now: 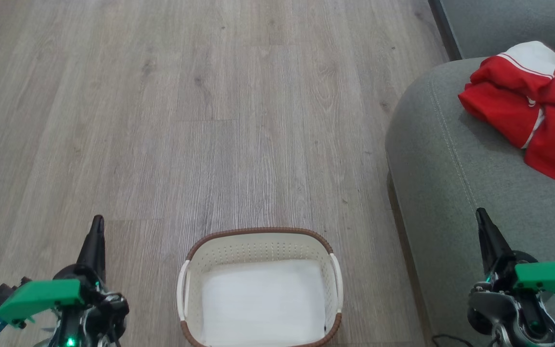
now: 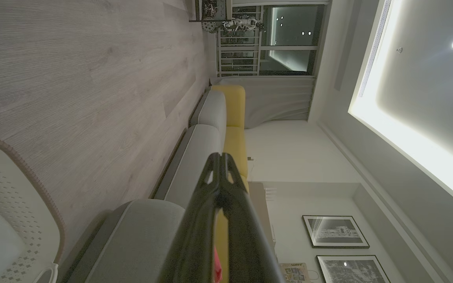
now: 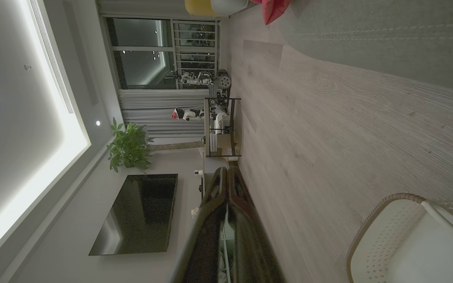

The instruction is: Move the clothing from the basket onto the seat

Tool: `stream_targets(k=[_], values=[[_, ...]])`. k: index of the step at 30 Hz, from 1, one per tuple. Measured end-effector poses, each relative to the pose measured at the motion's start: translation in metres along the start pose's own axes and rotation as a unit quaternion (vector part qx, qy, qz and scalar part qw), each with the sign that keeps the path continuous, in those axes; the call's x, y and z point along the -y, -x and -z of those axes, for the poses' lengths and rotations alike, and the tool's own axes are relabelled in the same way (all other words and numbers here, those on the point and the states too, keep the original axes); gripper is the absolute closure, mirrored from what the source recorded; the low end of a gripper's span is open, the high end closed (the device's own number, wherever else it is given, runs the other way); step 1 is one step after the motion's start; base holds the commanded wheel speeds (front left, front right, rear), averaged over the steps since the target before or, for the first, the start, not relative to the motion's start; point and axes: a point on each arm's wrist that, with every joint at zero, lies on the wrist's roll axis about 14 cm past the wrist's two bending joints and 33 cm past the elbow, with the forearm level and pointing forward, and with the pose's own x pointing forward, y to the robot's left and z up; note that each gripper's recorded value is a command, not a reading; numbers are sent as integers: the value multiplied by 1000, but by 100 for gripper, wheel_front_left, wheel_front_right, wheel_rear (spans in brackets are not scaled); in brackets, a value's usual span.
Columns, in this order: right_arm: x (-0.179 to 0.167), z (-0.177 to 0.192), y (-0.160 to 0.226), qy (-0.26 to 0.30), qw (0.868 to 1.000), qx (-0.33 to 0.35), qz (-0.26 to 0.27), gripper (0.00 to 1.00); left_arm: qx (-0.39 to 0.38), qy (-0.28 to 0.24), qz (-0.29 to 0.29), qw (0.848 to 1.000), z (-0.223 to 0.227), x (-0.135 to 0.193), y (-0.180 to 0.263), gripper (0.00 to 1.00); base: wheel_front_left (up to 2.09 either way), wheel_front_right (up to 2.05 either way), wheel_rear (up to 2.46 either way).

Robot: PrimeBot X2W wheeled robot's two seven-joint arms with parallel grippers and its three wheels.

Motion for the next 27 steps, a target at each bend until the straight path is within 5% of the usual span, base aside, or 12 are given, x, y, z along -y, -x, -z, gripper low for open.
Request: stream_targets(k=[27], values=[[0,0,0,0,1000,0,0,100,0,1,0,1000,0,0,0,100,0,0,0]])
